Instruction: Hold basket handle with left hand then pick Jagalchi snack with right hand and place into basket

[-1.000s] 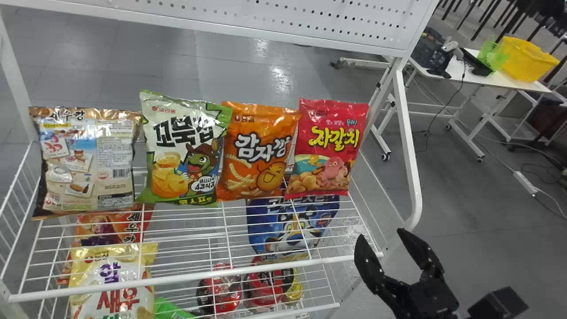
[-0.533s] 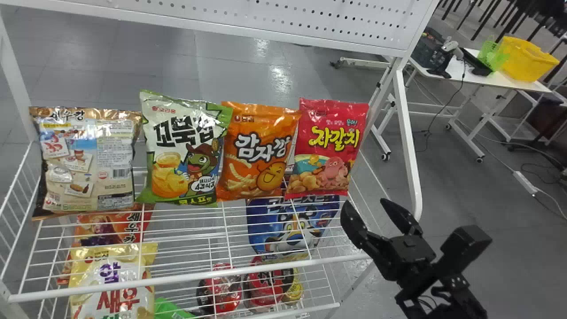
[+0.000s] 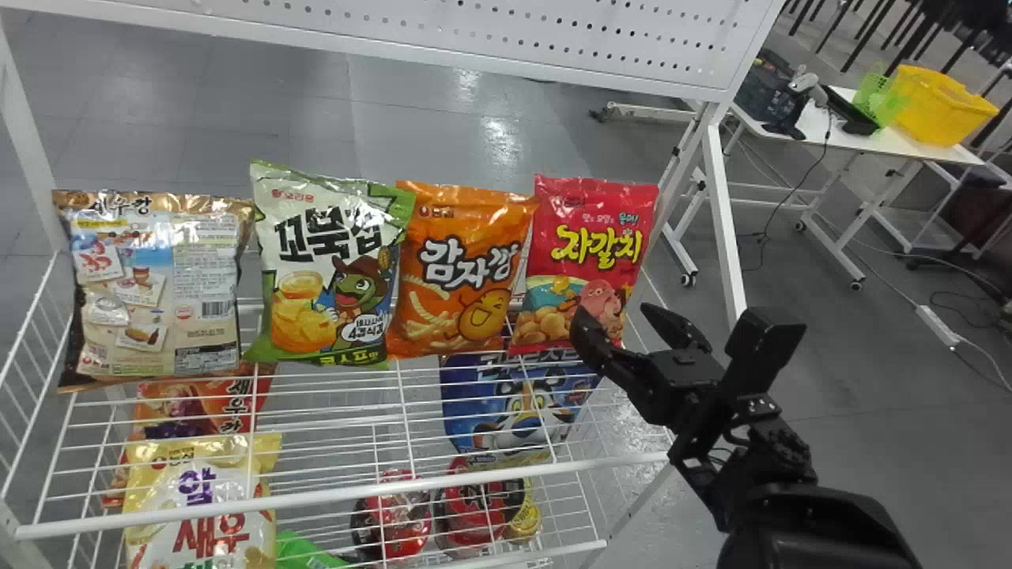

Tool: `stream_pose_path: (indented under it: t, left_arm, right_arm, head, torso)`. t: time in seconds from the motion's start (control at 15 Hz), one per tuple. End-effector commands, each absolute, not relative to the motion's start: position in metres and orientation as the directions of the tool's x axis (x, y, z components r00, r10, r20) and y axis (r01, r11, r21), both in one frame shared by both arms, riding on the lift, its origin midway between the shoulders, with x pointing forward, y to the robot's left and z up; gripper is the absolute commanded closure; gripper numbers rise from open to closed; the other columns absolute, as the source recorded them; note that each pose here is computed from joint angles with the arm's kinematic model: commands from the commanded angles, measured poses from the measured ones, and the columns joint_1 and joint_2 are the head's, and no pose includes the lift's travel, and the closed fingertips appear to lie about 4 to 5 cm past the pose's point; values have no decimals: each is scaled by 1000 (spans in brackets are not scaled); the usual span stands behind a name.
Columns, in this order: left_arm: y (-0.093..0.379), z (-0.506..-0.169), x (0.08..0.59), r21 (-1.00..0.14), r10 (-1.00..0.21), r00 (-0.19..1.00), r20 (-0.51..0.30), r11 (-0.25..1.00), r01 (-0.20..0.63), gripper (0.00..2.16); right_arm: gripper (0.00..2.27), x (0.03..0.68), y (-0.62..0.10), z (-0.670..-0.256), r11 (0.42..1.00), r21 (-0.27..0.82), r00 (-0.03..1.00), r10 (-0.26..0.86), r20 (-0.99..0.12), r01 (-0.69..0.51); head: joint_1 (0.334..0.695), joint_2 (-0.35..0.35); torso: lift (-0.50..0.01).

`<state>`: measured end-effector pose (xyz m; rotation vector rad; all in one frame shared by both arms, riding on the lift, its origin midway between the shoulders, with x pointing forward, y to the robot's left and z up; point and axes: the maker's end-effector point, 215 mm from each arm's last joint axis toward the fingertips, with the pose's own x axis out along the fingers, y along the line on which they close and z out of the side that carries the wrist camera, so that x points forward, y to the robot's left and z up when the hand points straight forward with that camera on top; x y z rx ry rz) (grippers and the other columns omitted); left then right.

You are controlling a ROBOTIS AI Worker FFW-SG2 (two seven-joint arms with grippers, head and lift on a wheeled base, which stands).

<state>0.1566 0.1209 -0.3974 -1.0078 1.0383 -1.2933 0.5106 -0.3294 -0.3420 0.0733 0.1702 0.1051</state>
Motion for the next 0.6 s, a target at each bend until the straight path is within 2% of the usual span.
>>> stream_pose_path:
  t: [0.0,0.53]
  left_arm:
    - [122,-396,156,-970,-1000,3,-21,21,242,2138]
    - [130,-400,159,-972,-999,22,-34,38,233,2138]
  right_arm:
    - [97,525,-332,-346,991,106,977,101,-189,-82]
    - [87,575,-341,-362,992,115,963,72,-260,-43]
  head:
    - [695,-350]
    - [695,-328]
  torso:
    - [-9]
    - [-9]
